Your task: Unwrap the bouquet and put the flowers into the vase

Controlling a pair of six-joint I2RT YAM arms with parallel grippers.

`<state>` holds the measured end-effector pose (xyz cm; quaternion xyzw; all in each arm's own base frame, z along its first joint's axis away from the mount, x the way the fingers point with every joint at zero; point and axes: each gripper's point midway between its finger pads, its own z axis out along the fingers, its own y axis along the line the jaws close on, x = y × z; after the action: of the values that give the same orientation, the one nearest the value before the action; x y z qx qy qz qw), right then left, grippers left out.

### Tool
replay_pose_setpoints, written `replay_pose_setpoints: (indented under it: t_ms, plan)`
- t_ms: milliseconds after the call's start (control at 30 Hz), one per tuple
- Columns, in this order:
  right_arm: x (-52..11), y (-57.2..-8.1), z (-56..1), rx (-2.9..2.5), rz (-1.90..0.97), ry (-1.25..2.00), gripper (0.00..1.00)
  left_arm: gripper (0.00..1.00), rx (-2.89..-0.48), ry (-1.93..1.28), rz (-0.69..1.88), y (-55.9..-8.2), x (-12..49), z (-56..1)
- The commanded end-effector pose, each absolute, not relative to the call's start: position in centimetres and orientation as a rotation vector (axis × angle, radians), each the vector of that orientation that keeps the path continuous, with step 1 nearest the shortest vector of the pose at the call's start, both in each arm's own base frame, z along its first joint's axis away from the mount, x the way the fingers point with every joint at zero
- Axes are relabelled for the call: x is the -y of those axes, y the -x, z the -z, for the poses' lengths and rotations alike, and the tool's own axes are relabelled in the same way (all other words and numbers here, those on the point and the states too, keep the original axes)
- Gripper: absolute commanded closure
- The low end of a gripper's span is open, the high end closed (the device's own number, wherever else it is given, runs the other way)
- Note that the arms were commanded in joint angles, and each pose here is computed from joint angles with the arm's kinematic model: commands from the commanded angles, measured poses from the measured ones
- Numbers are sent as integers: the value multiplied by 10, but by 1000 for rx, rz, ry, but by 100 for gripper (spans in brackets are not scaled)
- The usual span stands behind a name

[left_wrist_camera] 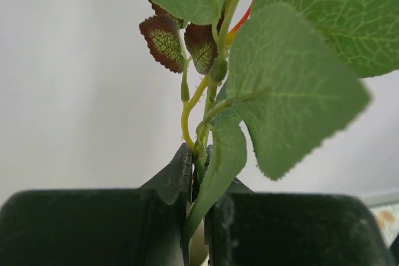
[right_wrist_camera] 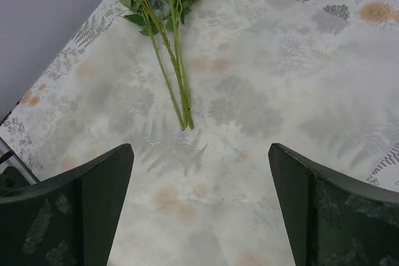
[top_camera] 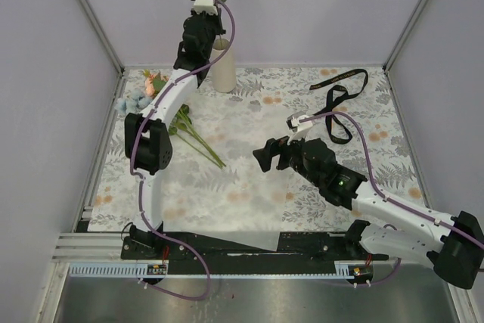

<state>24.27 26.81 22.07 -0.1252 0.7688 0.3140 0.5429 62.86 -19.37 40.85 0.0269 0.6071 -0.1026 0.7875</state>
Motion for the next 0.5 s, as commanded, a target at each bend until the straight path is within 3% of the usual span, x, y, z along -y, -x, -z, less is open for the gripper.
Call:
replay_pose_setpoints:
  t_ms: [0, 67, 133, 233, 300, 467]
  plan:
    - [-272, -252, -256, -1735, -726, 320, 0, 100, -1290, -64, 296, -630, 207, -411]
    - [-277, -248, -257, -1738, -764, 331, 1, 96, -1325, -58, 290, -632, 206, -401]
    - [-284, -244, -254, -1761, -816, 324, 1, 84, -1360, -64, 294, -632, 205, -393]
    - [-289, -241, -250, -1791, -863, 295, 1, 54, -1423, -78, 308, -627, 208, -372]
    - [-291, -241, -248, -1802, -878, 288, 1, 39, -1449, -81, 304, -620, 204, -364]
    - [-297, -241, -248, -1833, -903, 268, 2, 18, -1524, -115, 284, -600, 198, -358]
